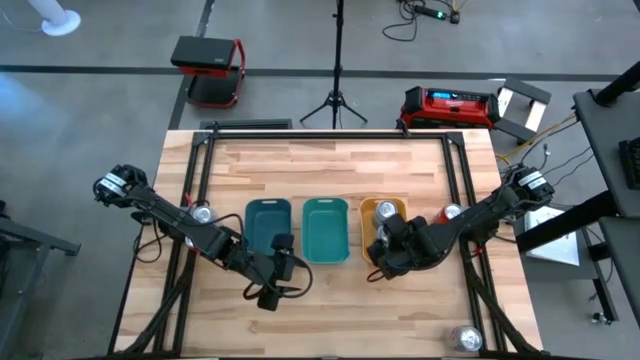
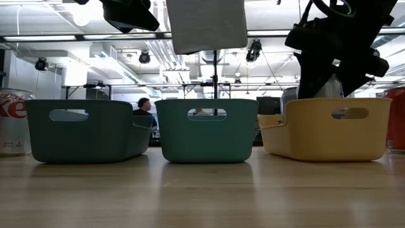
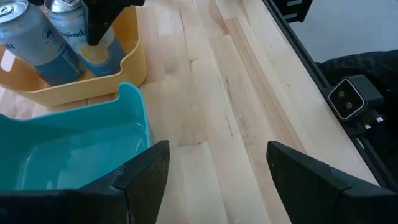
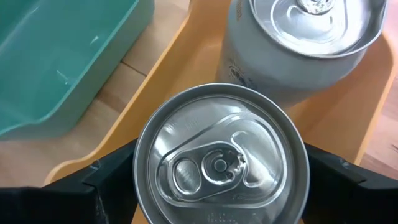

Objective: Sort soda cans
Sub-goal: Put the blue-white soda can into the yellow bin

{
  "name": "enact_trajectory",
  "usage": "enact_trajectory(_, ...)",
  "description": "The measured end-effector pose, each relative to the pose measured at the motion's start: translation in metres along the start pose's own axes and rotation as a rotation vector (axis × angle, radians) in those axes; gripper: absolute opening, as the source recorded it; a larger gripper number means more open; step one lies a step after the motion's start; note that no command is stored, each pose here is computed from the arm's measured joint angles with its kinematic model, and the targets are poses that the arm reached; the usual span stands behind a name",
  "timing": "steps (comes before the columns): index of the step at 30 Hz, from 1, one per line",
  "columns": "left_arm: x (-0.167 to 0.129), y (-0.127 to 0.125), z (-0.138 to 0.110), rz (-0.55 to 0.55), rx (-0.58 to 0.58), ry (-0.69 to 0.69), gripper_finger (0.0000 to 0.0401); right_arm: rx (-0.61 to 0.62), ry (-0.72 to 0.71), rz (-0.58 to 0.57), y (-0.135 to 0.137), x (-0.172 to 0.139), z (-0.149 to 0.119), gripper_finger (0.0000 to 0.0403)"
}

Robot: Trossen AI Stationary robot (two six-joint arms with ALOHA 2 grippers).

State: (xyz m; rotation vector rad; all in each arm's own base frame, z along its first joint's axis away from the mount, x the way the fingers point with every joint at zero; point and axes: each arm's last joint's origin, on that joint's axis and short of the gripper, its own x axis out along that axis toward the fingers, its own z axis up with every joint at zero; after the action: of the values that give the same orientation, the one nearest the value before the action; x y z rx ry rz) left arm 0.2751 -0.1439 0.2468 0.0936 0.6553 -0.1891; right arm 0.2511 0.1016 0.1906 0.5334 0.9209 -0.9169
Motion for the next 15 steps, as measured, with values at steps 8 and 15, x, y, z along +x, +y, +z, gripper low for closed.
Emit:
enact_trajectory(8,0.0000,0.0000,0.0000,0.000,0.000,0.000,0.0254,0.001,-0.037,-0.004,-0.0002,-0.0002,0.0012,0.0343)
enact_trajectory(15,0.0000,0.0001,-0.0007,0.001,0.002,0.007,0.0254,-0.003,-0.032,-0.004,-0.0006,-0.0011,0.0015,0.0363)
